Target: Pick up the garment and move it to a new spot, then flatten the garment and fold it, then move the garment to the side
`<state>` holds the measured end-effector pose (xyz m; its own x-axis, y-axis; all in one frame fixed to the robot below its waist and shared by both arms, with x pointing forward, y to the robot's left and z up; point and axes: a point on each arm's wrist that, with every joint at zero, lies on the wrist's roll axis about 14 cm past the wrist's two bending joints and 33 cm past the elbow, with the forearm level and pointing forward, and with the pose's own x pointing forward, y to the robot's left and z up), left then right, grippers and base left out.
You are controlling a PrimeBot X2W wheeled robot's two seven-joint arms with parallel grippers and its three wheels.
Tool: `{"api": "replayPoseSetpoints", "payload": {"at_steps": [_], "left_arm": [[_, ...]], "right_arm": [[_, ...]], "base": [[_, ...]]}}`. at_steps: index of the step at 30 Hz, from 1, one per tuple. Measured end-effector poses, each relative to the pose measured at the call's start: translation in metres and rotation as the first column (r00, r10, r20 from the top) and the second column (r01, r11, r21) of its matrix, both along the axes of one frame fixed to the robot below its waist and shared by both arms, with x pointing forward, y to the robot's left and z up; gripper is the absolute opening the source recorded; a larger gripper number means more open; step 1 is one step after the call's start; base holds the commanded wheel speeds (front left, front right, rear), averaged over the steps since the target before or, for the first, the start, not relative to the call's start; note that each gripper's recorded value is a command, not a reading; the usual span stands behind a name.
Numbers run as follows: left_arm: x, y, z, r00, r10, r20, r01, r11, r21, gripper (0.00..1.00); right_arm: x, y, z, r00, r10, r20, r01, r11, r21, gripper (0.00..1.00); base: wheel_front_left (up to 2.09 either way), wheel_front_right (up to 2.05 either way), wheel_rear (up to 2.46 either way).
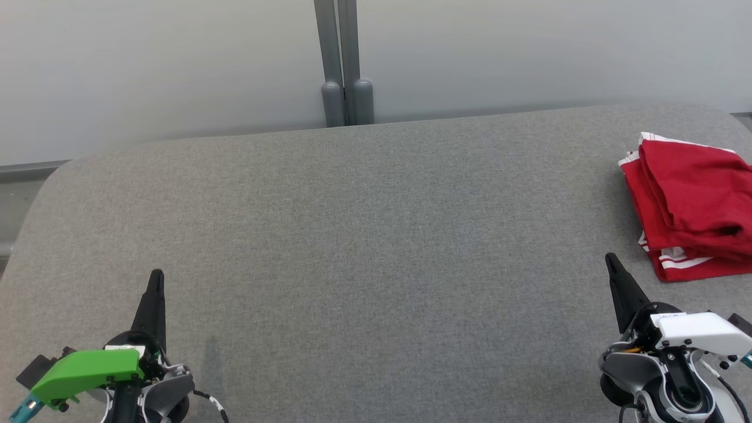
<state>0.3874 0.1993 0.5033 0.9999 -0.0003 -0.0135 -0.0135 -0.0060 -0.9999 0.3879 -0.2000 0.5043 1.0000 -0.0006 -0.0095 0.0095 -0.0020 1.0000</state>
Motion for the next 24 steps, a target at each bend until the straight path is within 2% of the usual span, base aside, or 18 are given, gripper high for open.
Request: {"api": "replayPoseSetpoints", "payload": {"at_steps": [24], "left_arm": [[0.0, 0.0, 0.0, 1.0, 0.0, 0.0, 0.0, 1.0, -0.001, 0.0]], "right_arm": [[0.0, 0.0001, 0.0, 1.0, 0.0, 0.0, 0.0, 1.0, 0.0, 0.0]], "base": [[0.0, 0.0, 0.0]]}}
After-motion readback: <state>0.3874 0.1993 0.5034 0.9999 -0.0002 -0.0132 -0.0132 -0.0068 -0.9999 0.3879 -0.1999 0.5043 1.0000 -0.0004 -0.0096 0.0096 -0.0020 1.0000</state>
